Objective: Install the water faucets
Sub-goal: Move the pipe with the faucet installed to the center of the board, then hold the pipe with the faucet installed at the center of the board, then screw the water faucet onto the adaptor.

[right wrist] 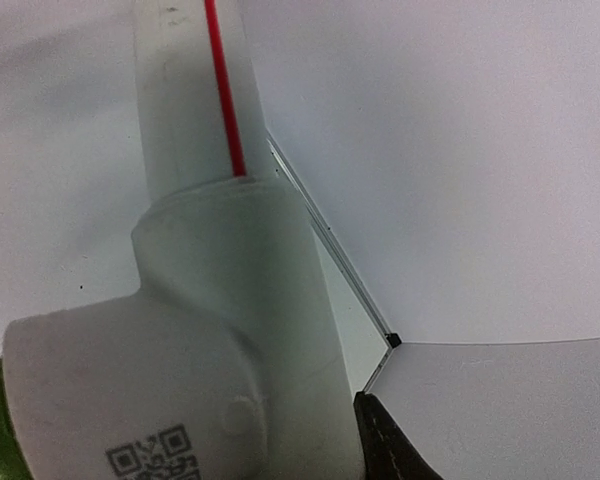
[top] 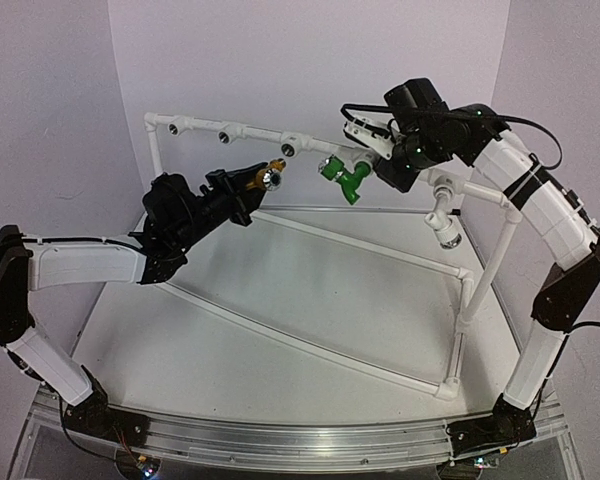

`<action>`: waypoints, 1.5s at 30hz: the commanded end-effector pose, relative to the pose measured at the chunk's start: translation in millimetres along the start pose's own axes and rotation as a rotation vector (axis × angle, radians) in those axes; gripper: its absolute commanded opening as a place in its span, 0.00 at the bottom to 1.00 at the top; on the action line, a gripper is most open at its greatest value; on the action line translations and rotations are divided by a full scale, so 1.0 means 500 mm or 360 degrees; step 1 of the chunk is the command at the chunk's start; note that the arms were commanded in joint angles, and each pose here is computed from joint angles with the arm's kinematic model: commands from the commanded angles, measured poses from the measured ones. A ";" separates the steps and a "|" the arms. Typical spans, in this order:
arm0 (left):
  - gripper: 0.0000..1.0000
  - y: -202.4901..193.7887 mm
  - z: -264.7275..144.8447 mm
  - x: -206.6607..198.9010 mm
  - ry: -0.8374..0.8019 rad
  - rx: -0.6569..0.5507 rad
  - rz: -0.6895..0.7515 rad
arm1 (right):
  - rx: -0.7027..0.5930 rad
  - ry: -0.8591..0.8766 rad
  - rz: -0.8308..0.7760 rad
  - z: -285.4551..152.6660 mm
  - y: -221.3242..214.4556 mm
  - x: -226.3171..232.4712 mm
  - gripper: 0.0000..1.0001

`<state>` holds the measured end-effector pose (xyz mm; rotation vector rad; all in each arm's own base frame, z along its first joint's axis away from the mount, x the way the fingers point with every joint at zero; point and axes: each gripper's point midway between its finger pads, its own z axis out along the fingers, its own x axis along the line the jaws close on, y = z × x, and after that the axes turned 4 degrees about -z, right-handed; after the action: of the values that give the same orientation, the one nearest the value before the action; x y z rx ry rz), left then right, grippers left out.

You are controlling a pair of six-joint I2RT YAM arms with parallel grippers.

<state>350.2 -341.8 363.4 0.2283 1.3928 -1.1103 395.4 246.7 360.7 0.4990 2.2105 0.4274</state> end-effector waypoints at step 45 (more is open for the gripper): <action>0.00 -0.081 -0.038 -0.060 -0.0286 -0.0246 0.0031 | -0.0215 0.0484 0.0838 0.007 0.040 0.110 0.00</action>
<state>320.3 -337.5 377.7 0.0377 1.3627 -0.9253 355.8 276.2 368.7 0.5782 2.2832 0.8693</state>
